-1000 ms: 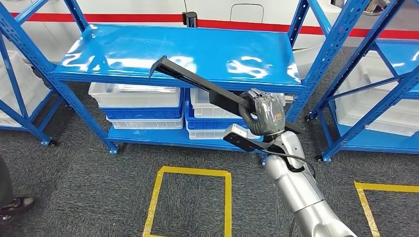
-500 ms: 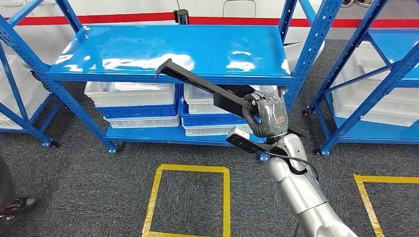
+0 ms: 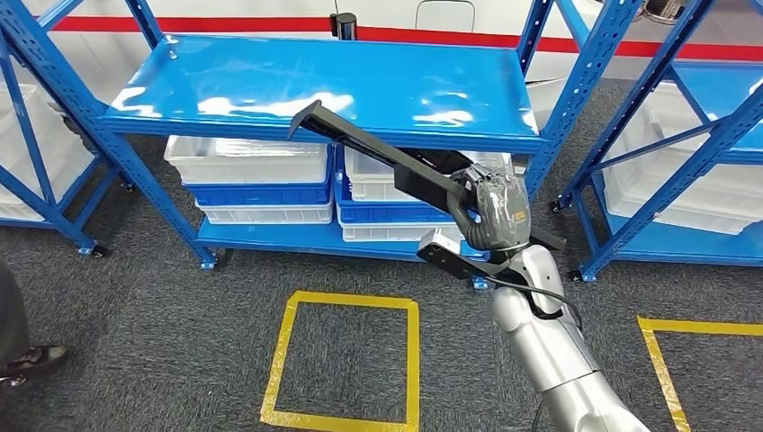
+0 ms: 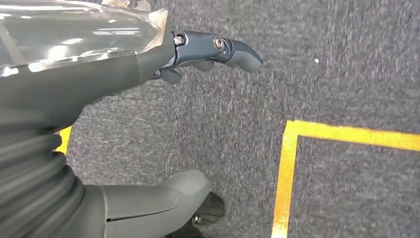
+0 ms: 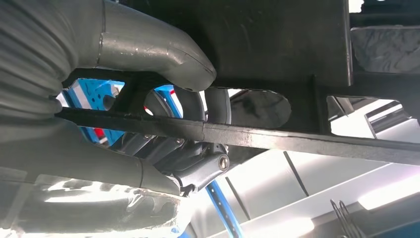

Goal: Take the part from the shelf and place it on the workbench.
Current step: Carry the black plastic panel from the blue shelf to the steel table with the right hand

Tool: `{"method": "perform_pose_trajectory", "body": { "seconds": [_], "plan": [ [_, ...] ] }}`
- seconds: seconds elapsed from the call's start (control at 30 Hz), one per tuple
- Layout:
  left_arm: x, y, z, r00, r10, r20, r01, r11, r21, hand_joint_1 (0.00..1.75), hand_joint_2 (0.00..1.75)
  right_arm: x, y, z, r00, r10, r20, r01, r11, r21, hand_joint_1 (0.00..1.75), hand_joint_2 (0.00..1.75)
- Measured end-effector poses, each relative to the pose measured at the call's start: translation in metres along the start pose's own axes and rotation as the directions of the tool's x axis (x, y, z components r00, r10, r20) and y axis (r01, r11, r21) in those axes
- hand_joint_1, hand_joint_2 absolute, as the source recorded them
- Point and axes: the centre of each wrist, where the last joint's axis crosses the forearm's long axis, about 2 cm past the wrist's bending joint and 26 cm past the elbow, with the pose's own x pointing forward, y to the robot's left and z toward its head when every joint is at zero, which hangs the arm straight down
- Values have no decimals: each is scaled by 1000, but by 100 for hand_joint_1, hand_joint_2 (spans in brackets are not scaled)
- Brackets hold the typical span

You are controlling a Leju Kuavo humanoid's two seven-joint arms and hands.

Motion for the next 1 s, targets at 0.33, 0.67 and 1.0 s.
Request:
{"method": "perform_pose_trajectory", "body": {
  "seconds": [0.33, 0.67, 1.0],
  "plan": [
    [2, -1, 0, 1000, -3, 1, 3, 1000, -10, 0, 175, -2, 0, 7, 1000, 6, -10, -6, 1000, 5, 168, 175],
    [2, -3, 0, 1000, -15, -9, 15, 1000, -25, 0, 175, -1, -1, 14, 999, 22, -23, -22, 1000, 5, 168, 175],
    [8, -6, -1, 1000, -13, -2, 12, 999, -39, 0, 175, -3, -7, 26, 999, 43, -32, -43, 999, -8, 168, 175]
  ]
}}
